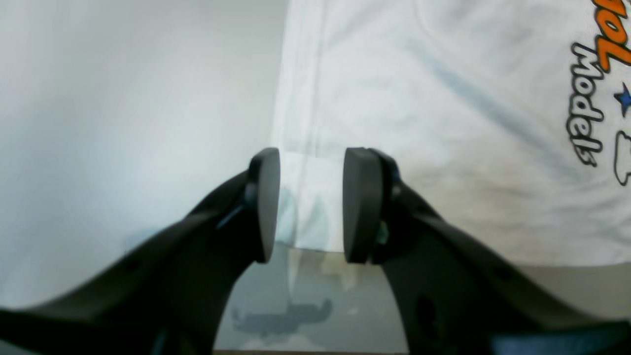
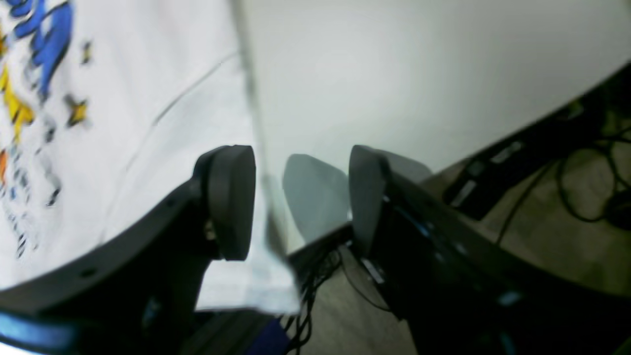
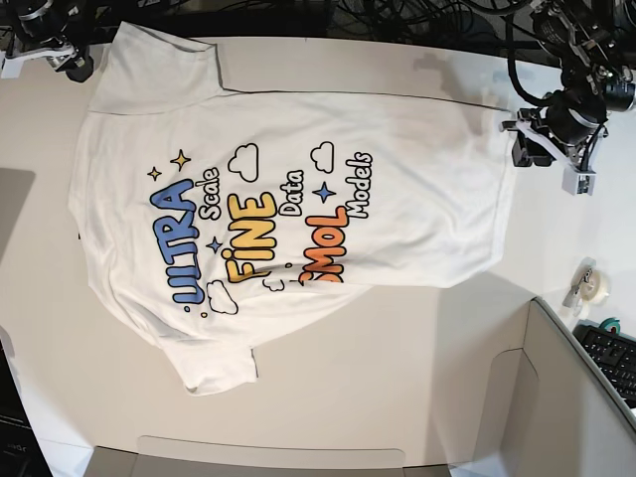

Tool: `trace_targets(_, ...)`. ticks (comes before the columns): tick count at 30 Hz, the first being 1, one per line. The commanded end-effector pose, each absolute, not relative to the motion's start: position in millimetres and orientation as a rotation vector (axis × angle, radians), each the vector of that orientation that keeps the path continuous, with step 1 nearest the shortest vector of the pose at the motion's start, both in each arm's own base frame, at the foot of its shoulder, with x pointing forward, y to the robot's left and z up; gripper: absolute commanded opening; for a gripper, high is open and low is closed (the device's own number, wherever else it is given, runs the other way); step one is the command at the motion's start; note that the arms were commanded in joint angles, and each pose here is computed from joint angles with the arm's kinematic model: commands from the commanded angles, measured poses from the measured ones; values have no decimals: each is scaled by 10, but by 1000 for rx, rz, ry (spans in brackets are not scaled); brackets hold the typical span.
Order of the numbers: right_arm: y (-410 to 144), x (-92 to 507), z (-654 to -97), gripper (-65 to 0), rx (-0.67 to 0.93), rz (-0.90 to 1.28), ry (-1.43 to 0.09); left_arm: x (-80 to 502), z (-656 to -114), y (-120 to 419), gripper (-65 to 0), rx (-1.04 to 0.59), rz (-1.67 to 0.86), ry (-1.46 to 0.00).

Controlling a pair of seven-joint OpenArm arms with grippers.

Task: Layout the t-shirt on the table in an organized manner, then fold the t-shirt properly
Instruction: 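Lower both grippers onto the shirt's collar-side corners and close them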

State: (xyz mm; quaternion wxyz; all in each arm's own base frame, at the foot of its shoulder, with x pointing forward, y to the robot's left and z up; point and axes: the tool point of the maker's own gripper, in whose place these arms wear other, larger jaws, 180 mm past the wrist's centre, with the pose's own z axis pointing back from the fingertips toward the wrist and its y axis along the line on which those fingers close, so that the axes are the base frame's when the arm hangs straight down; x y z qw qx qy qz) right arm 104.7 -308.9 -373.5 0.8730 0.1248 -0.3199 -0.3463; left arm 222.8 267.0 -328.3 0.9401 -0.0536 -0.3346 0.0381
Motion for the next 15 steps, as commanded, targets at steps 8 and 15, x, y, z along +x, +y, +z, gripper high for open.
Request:
trace_targets(8, -2943, 906, -4015, -350, 301, -655, -582, 2278, -3184, 2714, -434, -93, 64, -713)
trace_targets(15, -2622, 894, -4179, -351, 345, -582, -513, 2284, -3180, 2716, -434, -91, 62, -713)
